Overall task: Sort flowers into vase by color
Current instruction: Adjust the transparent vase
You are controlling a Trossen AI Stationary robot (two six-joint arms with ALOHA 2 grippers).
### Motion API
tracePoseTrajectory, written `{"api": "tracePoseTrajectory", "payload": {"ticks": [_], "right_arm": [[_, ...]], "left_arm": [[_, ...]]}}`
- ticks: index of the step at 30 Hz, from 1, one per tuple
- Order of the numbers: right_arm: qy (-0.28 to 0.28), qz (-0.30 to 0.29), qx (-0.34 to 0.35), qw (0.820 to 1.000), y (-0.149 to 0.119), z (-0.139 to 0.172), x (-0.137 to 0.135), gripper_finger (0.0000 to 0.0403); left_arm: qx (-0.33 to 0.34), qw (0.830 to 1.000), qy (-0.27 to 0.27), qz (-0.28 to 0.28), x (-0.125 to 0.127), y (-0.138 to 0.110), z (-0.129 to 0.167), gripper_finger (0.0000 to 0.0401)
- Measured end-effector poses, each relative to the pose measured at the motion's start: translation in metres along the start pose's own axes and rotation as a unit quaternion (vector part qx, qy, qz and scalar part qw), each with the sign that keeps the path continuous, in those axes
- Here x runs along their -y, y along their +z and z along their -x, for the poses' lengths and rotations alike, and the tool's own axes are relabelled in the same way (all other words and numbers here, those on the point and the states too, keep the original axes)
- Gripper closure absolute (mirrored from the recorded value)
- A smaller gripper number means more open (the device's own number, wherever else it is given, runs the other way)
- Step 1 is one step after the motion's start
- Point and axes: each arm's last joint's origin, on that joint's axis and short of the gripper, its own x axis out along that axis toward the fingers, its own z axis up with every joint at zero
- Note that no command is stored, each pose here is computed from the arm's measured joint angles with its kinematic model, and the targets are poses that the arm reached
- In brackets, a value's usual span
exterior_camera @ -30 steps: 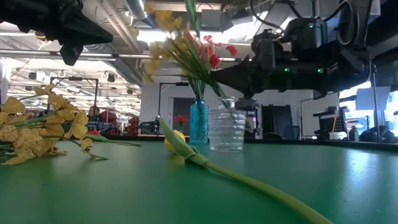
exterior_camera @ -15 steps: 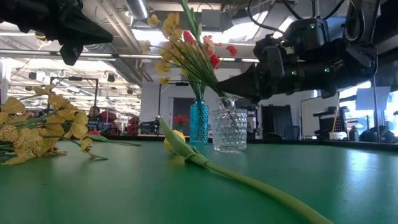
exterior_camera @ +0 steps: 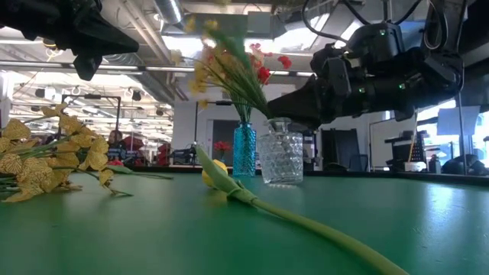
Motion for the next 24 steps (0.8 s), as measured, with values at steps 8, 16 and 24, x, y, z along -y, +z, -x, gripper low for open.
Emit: {"api": "tracePoseTrajectory", "payload": {"ticks": [8, 16, 24], "right_arm": [[0.009, -0.013, -0.009, 1.000, -0.001, 0.000, -0.001, 0.0250], [0.012, -0.012, -0.028, 0.999, -0.004, 0.001, -0.014, 0.0249], [-0.033, 0.018, -0.077, 0.996, 0.006, 0.013, -0.032, 0.0249]], "left_arm": [[0.000, 1.000, 0.000, 0.000, 0.000, 0.000, 0.000, 0.0401], [0.000, 1.000, 0.000, 0.000, 0.000, 0.000, 0.000, 0.0401], [-0.001, 1.000, -0.001, 0.000, 0.000, 0.000, 0.000, 0.0401]]}}
